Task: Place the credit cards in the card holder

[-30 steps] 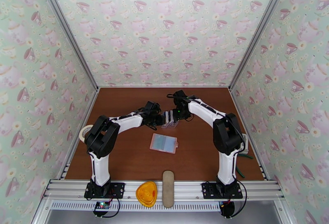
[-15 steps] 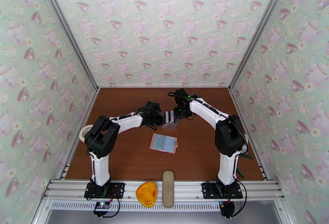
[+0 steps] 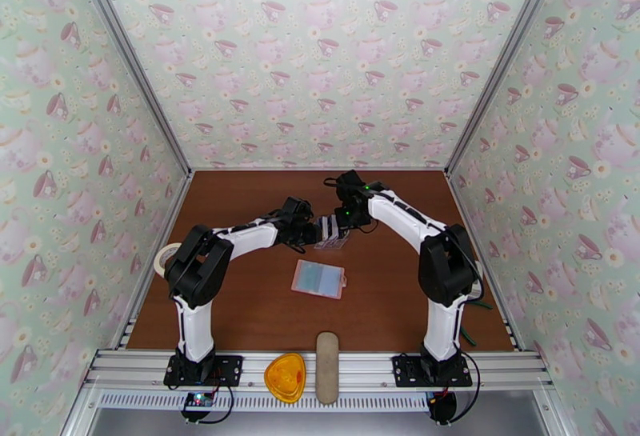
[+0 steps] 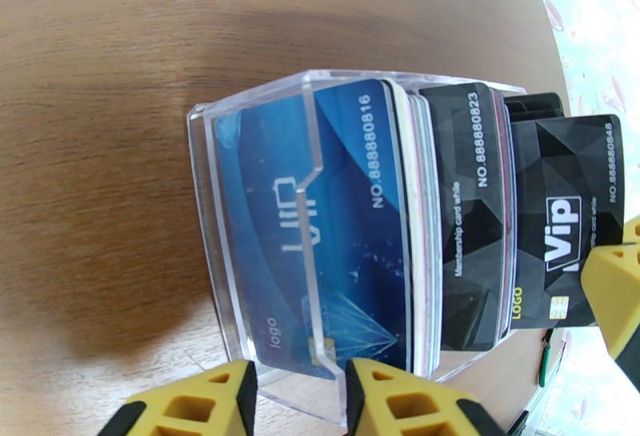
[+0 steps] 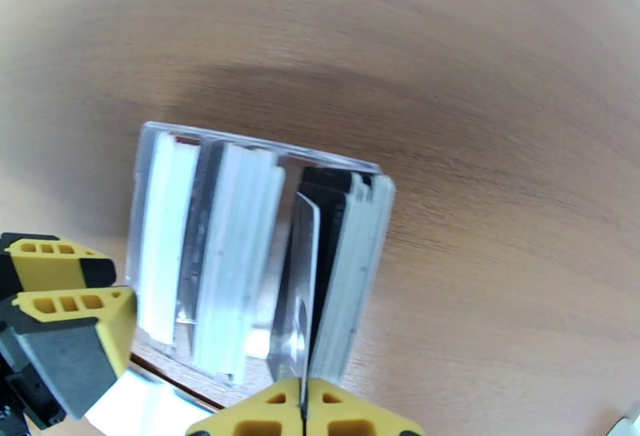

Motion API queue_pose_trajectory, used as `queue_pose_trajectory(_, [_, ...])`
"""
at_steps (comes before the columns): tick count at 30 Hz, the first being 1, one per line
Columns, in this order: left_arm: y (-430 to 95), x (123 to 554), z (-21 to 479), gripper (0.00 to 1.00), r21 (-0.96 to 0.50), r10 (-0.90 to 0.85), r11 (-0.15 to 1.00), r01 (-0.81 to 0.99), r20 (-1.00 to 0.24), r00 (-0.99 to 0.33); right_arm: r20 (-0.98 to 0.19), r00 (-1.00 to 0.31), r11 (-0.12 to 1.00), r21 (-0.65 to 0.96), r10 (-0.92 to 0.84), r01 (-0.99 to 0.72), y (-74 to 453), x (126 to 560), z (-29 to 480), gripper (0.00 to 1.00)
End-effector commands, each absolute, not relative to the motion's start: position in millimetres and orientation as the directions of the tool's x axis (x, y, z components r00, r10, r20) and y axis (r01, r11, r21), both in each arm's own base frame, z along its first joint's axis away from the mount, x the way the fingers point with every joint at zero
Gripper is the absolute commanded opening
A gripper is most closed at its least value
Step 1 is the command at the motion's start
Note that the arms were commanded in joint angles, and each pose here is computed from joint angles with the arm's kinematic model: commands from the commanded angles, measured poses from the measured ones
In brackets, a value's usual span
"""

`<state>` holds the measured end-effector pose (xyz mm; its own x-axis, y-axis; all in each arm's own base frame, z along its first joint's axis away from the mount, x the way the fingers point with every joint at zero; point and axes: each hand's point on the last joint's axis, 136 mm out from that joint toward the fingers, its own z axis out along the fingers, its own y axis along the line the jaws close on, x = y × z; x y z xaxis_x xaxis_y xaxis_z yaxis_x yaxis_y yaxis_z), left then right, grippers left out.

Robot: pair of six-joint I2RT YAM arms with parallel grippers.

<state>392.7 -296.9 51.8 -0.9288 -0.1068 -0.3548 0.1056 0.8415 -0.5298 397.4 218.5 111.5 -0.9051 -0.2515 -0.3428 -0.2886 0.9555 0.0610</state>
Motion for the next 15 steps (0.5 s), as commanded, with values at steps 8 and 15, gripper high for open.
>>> queue_pose_trajectory(8, [-285.4,391.2,34.3,0.36,-0.484,-0.120,0.873,0.056,-0.324,-0.938,-0.321,-0.912,0.950,0.095,-0.254,-0.298,233.5,388.1,111.5,0.03])
queue_pose_trajectory(15, [-286.0,391.3,33.9,0.36,-0.485,-0.119,0.873,0.056,-0.322,-0.939,-0.296,-0.920,0.951,0.090,-0.257,-0.294,246.2,388.0,96.1,0.02])
